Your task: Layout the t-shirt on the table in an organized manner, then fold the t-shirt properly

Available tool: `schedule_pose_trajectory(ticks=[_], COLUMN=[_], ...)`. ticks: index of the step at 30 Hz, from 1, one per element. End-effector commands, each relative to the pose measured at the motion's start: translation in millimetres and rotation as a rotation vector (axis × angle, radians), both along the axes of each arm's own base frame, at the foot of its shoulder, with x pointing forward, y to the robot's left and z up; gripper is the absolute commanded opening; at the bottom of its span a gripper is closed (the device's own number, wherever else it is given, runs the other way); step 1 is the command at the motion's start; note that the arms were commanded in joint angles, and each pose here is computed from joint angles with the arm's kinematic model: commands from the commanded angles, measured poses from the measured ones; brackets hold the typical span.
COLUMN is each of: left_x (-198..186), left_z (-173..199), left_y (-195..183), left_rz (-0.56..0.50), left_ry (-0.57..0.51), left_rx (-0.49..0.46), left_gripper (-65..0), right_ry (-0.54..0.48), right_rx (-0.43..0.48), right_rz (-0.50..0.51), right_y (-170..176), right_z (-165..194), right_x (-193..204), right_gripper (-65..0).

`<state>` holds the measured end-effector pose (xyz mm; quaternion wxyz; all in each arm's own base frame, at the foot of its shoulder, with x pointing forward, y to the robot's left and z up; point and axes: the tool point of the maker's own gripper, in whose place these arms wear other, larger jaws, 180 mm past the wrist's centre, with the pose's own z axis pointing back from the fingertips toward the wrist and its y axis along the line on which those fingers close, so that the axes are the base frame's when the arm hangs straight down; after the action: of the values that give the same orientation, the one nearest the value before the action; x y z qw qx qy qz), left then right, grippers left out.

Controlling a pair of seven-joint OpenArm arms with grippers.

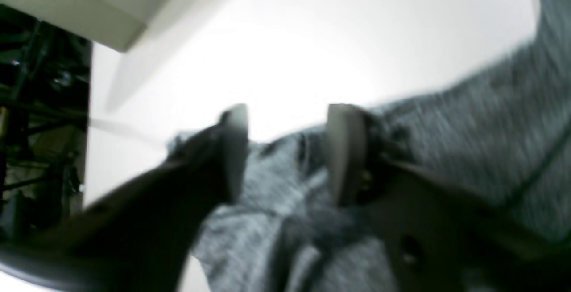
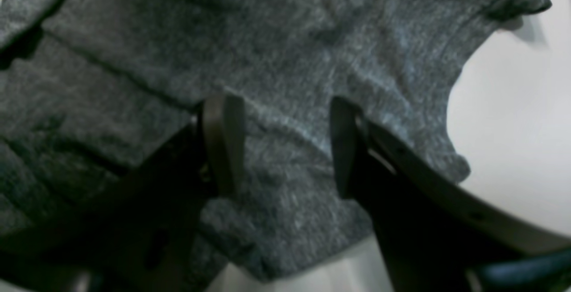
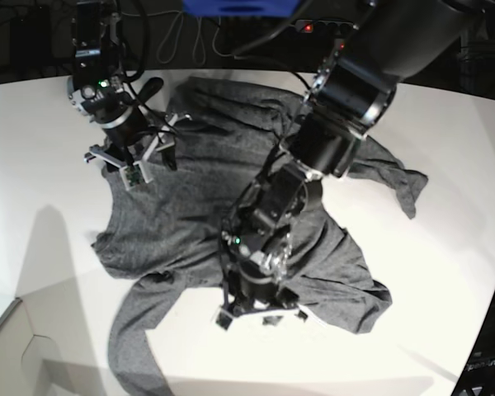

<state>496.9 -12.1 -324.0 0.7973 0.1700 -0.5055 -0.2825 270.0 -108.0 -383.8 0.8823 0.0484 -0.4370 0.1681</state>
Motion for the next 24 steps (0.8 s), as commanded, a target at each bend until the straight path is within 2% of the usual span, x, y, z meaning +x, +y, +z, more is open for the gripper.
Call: schedule_pose_trajectory(ticks=[1, 3, 6, 14, 16, 21, 24], left_x=[11.5, 10.1, 6.3, 11.7, -2.8, -32.2, -45.2], left_z=[26.6, 24.1, 16.1, 9.8, -3.7, -6.0, -22.3], left_y=[-5.7, -5.1, -2.7, 59.3, 63.4, 62.5, 62.2], left_rz=[-0.005, -0.003, 0.005, 0.211, 0.227, 0.23, 0.232], left_ry=[-0.069, -0.063, -0.047, -0.009, 0.009, -0.017, 0.017], left_rx=[-0.016, -0.016, -0.023, -0.149, -0.165, -0.203, -0.197], left_gripper=[-31.5, -26.9, -25.8, -26.0, -26.0, -26.1, -26.1], right_ry=[-0.049, -0.049, -0.049, -0.052, -0.052, -0.062, -0.066], right_rx=[0.016, 0.016, 0.016, 0.017, 0.017, 0.017, 0.016], right_rz=[0.002, 0.002, 0.002, 0.003, 0.003, 0.003, 0.002], right_y=[1.6, 1.6, 1.6, 1.7, 1.7, 1.7, 1.6], right_z=[12.3, 12.3, 12.3, 12.9, 12.9, 16.0, 17.2], right_x=[7.3, 7.3, 7.3, 8.0, 8.0, 12.0, 13.9], right_gripper=[-34.0, -34.0, -34.0, -34.0, -34.0, -34.0, -34.0])
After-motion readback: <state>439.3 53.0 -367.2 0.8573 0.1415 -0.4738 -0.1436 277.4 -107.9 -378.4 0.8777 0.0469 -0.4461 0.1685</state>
